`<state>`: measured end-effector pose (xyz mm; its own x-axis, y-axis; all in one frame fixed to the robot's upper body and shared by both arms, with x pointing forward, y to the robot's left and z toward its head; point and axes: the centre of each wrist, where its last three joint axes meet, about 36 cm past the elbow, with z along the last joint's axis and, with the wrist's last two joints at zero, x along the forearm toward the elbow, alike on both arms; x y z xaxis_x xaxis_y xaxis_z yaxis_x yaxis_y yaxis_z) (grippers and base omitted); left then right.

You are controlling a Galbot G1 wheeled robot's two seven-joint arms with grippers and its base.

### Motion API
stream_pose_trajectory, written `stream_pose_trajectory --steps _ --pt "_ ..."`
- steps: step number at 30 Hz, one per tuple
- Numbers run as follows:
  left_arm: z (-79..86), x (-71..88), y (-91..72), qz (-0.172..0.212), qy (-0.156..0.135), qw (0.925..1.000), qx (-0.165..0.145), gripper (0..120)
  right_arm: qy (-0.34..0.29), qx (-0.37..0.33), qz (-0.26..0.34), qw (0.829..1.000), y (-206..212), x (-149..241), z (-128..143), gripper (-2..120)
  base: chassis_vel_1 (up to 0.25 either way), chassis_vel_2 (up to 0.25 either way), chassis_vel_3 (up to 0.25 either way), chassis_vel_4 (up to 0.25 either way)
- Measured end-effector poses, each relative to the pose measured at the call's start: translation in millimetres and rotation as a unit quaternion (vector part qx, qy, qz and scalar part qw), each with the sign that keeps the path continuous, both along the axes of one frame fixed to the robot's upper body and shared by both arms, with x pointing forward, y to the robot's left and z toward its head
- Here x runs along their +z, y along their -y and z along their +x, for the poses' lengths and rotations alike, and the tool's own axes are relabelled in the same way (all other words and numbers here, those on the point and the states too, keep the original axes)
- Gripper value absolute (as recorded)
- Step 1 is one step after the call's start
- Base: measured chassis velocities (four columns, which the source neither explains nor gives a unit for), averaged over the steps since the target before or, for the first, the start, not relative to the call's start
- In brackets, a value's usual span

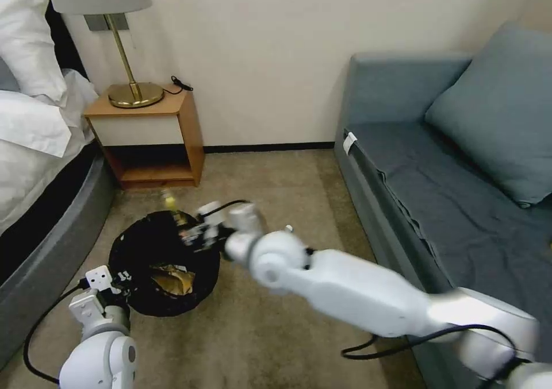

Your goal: Pick up the trash bin, then pick up the garbage on the floor and place it into the trash bin.

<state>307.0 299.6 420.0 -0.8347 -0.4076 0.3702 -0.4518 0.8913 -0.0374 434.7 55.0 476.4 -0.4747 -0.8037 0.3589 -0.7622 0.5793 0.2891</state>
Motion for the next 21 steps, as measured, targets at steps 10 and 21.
stream_pose_trajectory --steps 10,21 --pt "1.3 2.4 1.6 0.001 0.002 1.0 -0.003 2 -0.019 0.011 -0.036 0.999 -21 -41 -29 0 0.0 0.0 0.0 0.0" --pt "1.8 2.1 2.6 0.004 0.0 1.0 -0.004 2 0.001 0.014 -0.043 0.999 -17 -37 -24 35 0.0 0.0 0.0 0.0"
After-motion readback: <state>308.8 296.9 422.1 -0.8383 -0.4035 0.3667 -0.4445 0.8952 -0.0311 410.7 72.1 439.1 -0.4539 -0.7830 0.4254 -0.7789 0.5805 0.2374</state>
